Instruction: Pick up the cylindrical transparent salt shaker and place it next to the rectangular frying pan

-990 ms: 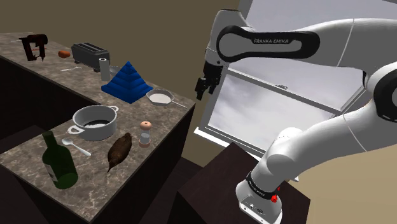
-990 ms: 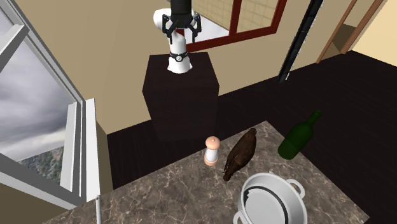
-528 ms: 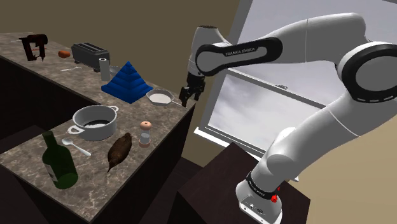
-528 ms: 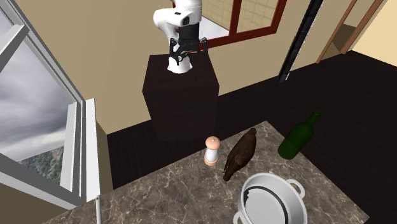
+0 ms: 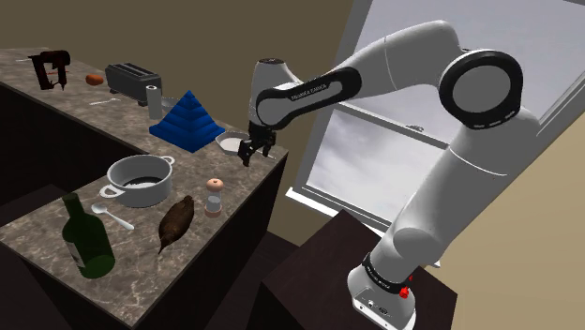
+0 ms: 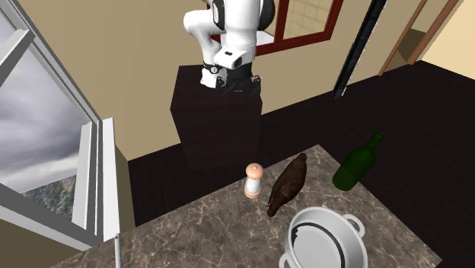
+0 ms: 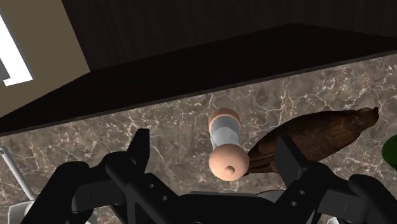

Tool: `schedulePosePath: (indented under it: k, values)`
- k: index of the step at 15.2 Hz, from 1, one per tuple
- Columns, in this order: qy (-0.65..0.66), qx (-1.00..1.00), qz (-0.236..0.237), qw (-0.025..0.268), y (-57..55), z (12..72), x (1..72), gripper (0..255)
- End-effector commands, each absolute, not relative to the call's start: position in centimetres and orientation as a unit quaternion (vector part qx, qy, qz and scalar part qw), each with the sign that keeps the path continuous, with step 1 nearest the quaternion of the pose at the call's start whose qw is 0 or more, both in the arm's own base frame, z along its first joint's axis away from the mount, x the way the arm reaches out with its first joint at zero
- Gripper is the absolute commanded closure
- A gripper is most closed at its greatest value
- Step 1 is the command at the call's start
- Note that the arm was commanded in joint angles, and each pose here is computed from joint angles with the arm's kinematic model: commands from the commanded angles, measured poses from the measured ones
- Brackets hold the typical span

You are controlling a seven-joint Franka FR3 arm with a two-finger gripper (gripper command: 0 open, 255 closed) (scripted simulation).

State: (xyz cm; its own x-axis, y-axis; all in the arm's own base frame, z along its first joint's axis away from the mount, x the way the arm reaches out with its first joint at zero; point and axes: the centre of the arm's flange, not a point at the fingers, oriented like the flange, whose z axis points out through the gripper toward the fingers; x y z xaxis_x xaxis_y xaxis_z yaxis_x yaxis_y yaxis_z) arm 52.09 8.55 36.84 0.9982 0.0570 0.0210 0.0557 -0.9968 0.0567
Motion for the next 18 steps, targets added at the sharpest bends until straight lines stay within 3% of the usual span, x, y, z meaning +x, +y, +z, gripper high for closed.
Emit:
schedulePosePath:
  k: [1, 18]
  values:
    - [0.027, 0.999, 0.013, 0.029, 8.9, 35.0, 54.1, 0]
    - [0.021, 0.999, 0.021, 0.039, 14.4, 19.9, 68.7, 0]
